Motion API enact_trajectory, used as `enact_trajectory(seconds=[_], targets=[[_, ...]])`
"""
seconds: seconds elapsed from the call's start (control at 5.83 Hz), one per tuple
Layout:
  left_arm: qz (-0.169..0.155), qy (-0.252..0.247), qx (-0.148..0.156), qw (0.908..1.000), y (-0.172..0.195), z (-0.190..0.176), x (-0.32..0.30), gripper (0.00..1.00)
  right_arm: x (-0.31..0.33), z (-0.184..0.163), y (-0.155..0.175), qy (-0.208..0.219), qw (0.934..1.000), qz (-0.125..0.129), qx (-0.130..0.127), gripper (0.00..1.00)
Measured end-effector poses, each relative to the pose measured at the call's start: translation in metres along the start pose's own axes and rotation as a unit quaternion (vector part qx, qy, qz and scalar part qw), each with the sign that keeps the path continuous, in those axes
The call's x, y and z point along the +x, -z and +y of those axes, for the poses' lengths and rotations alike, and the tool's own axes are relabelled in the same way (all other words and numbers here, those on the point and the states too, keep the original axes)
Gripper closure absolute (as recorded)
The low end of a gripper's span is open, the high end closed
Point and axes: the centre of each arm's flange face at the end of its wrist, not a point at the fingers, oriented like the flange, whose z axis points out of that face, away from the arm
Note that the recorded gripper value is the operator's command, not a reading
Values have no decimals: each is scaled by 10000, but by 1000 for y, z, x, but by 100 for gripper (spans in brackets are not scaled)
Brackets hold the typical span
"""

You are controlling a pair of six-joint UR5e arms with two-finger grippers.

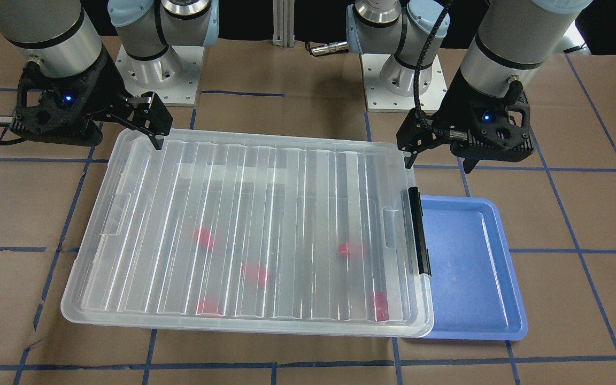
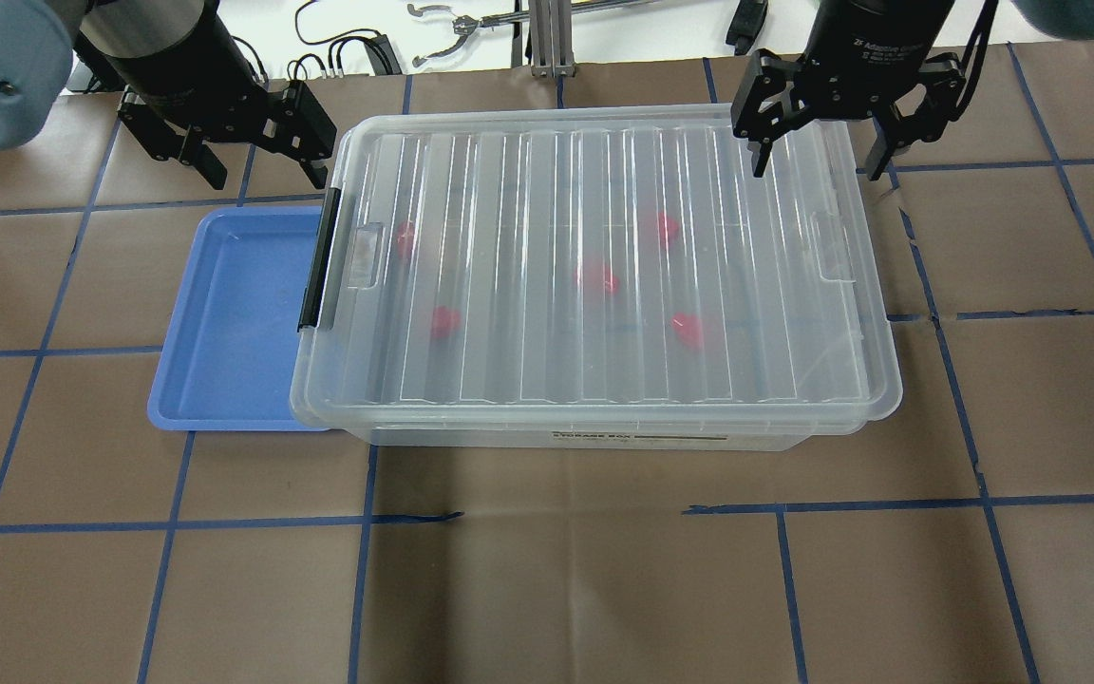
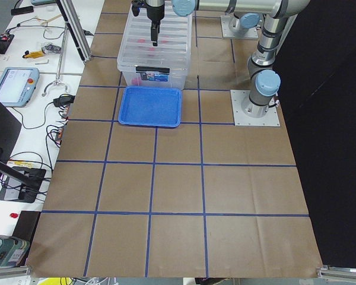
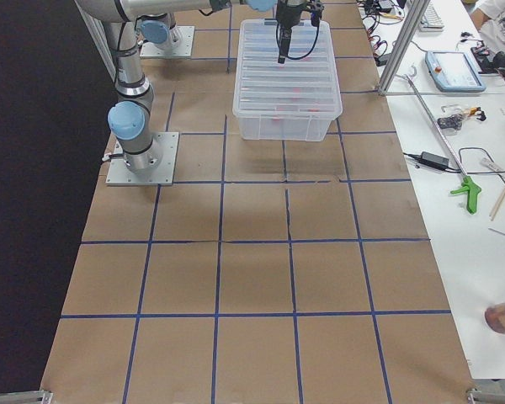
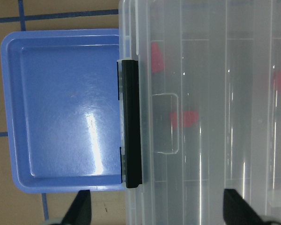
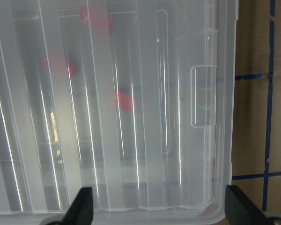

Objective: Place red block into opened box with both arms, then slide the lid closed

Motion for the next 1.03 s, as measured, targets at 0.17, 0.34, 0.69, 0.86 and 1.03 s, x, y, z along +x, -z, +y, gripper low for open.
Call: enact_trajectory(seconds=[0.17, 0.34, 0.69, 0.86, 1.03], targets=[[0, 0, 1, 10000, 0, 0, 0, 2, 0, 5, 3, -30, 10000, 1, -23, 0], [0, -1, 0, 10000, 0, 0, 0, 2, 0, 8, 2, -38, 10000, 5, -46, 0], [0, 0, -2, 10000, 0, 0, 0, 2, 0, 13, 1, -41, 10000, 15, -54, 0], [0, 0, -2, 10000, 0, 0, 0, 2, 1, 14, 1, -41, 10000, 17, -51, 0], [0, 0, -2, 10000, 0, 0, 0, 2, 1, 14, 1, -39, 10000, 17, -53, 0]])
